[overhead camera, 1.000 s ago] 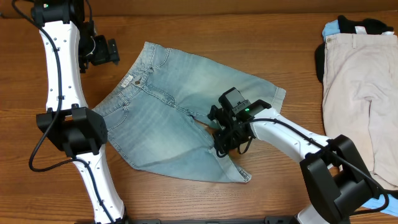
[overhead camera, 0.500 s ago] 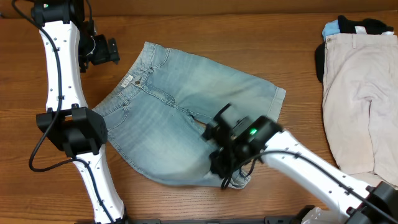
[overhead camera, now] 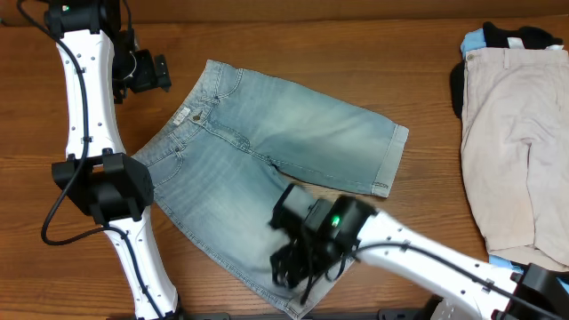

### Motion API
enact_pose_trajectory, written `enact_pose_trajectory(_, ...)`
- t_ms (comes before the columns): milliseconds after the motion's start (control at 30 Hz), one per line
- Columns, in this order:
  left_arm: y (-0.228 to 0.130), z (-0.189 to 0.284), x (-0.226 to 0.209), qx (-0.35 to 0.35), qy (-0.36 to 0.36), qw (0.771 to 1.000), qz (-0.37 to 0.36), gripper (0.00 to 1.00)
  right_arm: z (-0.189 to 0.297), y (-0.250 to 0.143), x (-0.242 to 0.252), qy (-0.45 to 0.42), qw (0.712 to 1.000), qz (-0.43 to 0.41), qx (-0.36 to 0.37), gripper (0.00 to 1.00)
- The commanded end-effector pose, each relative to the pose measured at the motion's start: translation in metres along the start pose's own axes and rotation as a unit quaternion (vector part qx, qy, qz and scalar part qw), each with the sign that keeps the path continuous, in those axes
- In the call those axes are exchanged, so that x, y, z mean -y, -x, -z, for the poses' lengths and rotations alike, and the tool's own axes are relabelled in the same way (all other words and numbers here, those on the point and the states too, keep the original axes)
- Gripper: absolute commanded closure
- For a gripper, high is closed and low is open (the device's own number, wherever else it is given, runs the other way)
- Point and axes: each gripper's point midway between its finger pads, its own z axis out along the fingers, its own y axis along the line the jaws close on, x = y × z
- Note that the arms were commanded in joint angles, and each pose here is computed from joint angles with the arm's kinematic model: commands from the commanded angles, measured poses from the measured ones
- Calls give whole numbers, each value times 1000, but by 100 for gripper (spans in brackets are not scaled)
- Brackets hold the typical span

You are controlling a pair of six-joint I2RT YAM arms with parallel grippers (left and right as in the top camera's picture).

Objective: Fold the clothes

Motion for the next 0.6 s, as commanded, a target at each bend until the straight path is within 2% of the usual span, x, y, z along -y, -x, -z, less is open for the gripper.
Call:
enact_pose_trajectory(0,3,7,3,12,-9,1000,-11,0,32,48,48,-70,991,-58,99,18)
enact_pose_trajectory(67,3,7,3,12,-9,1000,-11,0,41,62,68,-74,988,-62,119,18)
enact_pose_trajectory(133,3,7,3,11,-9,1000,-11,0,43,68,78,-49,991,-56,113,23)
enact_pose_trajectory(333,3,6,3,11,-9,1000,-11,0,17,61,100,-44,996,-52,52,34)
enact_pose_trajectory(567,3,6,3,11,-9,1000,-11,0,-22,45,114,-30,996,-77,-17,37)
